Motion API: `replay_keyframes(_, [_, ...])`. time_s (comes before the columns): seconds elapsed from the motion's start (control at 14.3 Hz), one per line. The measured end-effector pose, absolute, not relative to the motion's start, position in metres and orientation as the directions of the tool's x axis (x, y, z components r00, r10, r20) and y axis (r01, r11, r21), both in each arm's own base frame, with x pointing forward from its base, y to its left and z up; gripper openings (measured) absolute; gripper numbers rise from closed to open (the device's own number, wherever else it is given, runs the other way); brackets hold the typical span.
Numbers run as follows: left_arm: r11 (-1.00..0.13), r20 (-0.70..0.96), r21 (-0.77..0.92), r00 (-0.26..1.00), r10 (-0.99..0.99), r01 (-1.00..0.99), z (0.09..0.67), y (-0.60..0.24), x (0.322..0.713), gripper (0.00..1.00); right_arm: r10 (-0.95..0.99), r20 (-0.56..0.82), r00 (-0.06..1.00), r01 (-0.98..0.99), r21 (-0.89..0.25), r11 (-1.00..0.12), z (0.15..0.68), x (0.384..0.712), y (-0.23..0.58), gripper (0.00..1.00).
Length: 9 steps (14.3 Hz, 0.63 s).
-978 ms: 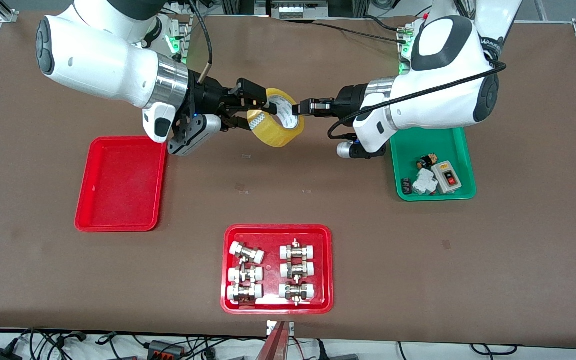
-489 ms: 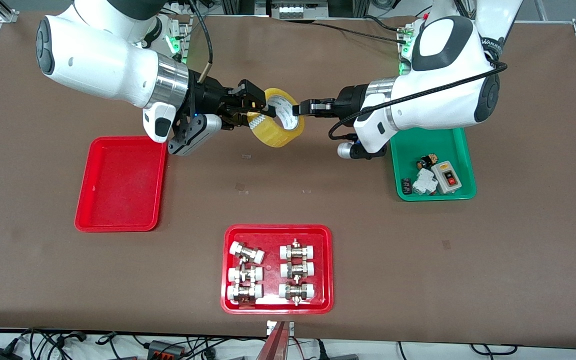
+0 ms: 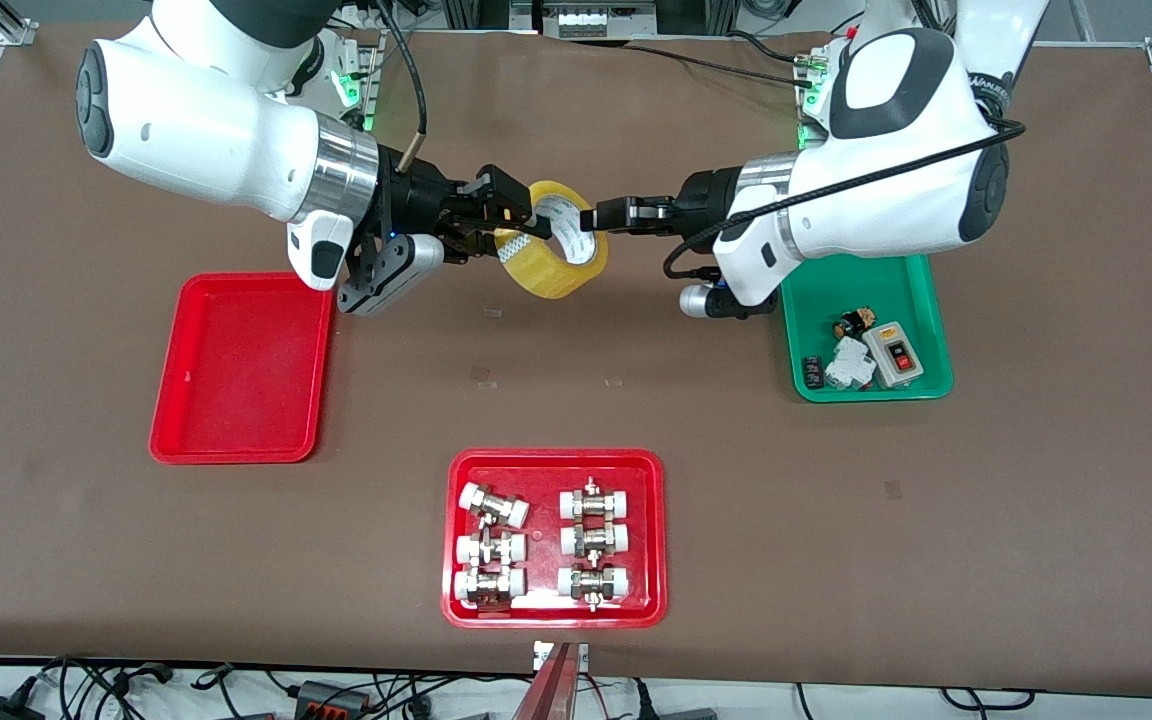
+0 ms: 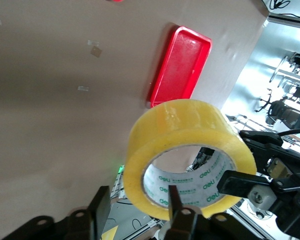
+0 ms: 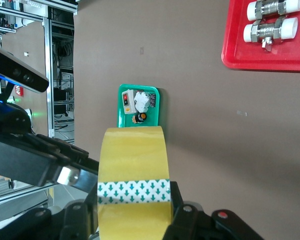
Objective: Left arm passes tape to right arm into tray
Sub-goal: 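Open the left gripper while the right gripper carries the tape away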
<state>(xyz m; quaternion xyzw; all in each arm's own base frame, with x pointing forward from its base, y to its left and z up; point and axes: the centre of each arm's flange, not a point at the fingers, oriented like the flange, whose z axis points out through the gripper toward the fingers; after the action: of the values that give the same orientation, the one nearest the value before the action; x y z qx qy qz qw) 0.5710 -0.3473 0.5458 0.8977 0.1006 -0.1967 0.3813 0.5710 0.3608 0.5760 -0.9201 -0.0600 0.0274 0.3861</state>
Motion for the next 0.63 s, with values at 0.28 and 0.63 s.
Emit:
replay_keyframes(0.28, [-0.812, -0.403, 0.526, 0.915, 0.025, 0.253, 0.539, -0.302, 0.574, 0.99, 0.129, 0.006, 0.992, 0.096, -0.706, -0.702, 0.568, 0.580, 0.350, 0.54])
replay_keyframes(0.63, [-0.962, -0.310, 0.274, 0.946, -0.094, -0.005, 0.517, -0.217, 0.585, 1.00, 0.024, -0.121, 0.992, -0.063, -0.670, -0.740, 0.500, 0.641, 0.238, 0.54])
